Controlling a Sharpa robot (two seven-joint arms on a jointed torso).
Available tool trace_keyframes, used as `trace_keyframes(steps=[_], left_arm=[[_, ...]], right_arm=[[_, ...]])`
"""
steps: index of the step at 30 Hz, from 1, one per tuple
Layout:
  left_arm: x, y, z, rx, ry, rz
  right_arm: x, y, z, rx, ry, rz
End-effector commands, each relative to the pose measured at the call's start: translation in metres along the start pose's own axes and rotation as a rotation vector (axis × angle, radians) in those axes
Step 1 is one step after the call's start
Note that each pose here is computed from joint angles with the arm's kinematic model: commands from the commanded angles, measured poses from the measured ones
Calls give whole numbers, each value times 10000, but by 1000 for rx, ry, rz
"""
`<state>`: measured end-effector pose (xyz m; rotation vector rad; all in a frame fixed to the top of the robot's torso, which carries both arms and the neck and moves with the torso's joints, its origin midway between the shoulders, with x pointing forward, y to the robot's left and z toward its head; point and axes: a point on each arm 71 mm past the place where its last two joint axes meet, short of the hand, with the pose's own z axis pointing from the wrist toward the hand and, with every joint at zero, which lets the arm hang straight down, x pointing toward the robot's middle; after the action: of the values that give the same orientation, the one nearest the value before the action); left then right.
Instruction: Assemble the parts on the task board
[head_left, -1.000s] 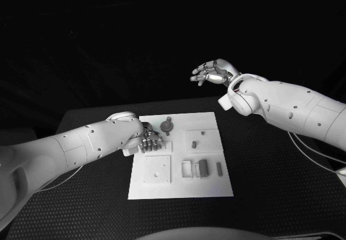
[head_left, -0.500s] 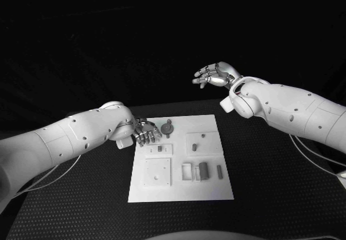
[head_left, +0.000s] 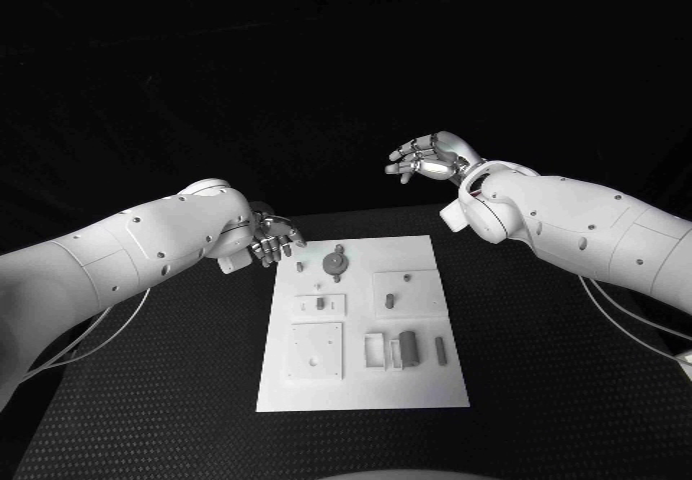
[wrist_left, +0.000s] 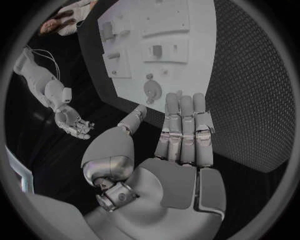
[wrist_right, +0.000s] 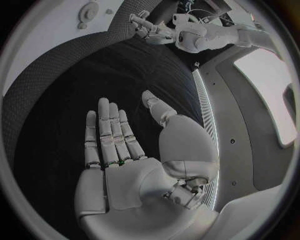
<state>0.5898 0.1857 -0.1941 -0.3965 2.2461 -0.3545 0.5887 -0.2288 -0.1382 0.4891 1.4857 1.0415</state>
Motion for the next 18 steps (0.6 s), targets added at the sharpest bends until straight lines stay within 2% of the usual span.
trace_keyframes(steps=[1,8,11,18], left_arm=[[-38,-27,44,7,-68,29],[42,-19,188,-16,-107,21],[89,31,248,-36,-99,23],[152,117,321,-66,-77,29]], right_arm=[[18,14,12,-8,8,-2],[13,6,25,-7,4,0],[7,1,28,-6,2,3],[-1,-3,25,-6,0,4]])
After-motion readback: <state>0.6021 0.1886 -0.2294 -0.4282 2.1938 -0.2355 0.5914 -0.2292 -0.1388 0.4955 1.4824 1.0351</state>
